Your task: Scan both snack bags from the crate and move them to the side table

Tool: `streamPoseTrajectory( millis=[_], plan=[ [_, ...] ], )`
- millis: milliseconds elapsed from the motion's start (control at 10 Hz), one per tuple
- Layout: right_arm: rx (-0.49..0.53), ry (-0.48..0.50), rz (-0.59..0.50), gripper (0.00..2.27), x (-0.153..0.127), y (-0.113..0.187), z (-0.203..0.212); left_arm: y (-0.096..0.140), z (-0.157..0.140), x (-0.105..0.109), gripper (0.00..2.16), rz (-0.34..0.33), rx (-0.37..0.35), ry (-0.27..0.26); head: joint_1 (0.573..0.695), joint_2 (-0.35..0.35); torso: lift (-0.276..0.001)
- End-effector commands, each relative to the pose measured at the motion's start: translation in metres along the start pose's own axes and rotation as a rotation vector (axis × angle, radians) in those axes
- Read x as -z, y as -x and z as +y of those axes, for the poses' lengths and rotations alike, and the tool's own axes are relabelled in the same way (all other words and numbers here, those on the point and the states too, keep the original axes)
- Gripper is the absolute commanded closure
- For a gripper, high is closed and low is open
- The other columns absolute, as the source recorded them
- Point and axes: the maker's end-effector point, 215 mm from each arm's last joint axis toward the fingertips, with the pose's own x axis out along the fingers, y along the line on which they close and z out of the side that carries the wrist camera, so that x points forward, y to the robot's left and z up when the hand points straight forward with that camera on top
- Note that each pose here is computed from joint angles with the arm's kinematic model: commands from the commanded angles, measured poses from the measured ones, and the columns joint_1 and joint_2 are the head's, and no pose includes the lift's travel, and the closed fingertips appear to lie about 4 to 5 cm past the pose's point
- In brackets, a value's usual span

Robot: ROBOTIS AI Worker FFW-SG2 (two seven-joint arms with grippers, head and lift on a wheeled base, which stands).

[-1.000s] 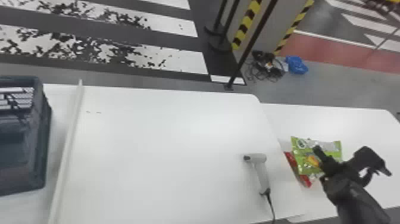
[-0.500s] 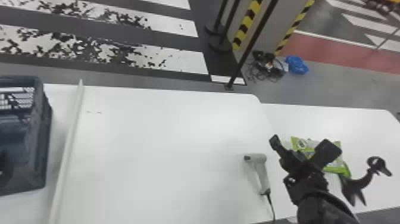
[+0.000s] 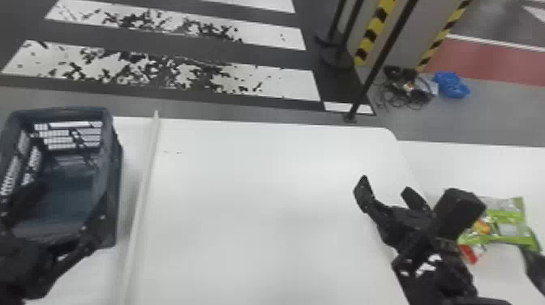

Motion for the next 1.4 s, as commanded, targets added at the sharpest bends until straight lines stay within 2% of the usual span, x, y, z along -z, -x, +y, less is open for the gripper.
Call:
streamPoseTrajectory(
  millis=[0,200,300,500,700,900,1000,1100,1300],
  plan=[
    [-0.062,0.001,0.005,0.07,-0.001,0.027,0.041,-0.001,-0.018,0.003,0.07,0.009,0.022,0.024,0.695,-0.18,-0.029],
    [-0.125,0.035,0.014,0.08,0.001,0.059,0.083,0.003,-0.028,0.014,0.07,0.033,0.011,0.05,0.695,-0.13,-0.029],
    [-0.176,0.016,0.051,0.09,0.009,0.072,0.099,0.007,-0.037,0.02,0.07,0.05,0.011,0.046,0.695,-0.114,-0.029],
    [-0.217,0.007,0.104,0.12,0.027,0.103,0.111,0.017,-0.054,0.03,0.07,0.078,0.032,0.06,0.695,-0.072,-0.029],
    [-0.229,0.023,0.128,0.13,0.044,0.125,0.116,0.03,-0.061,0.035,0.07,0.107,0.044,0.06,0.695,-0.076,-0.029],
    [-0.215,0.015,0.062,0.13,0.029,0.137,0.109,0.04,-0.066,0.038,0.07,0.12,0.053,0.06,0.695,-0.074,-0.029],
    [-0.205,0.011,-0.002,0.13,0.012,0.14,0.105,0.046,-0.064,0.029,0.07,0.096,0.052,0.049,0.695,-0.082,-0.029],
    [-0.192,0.003,-0.082,0.13,-0.007,0.146,0.099,0.052,-0.061,0.007,0.07,0.019,0.055,0.03,0.695,-0.087,-0.029],
    [-0.184,-0.016,-0.15,0.13,-0.02,0.157,0.095,0.059,-0.053,0.006,0.07,0.017,0.04,0.023,0.695,-0.102,-0.029]
  ],
)
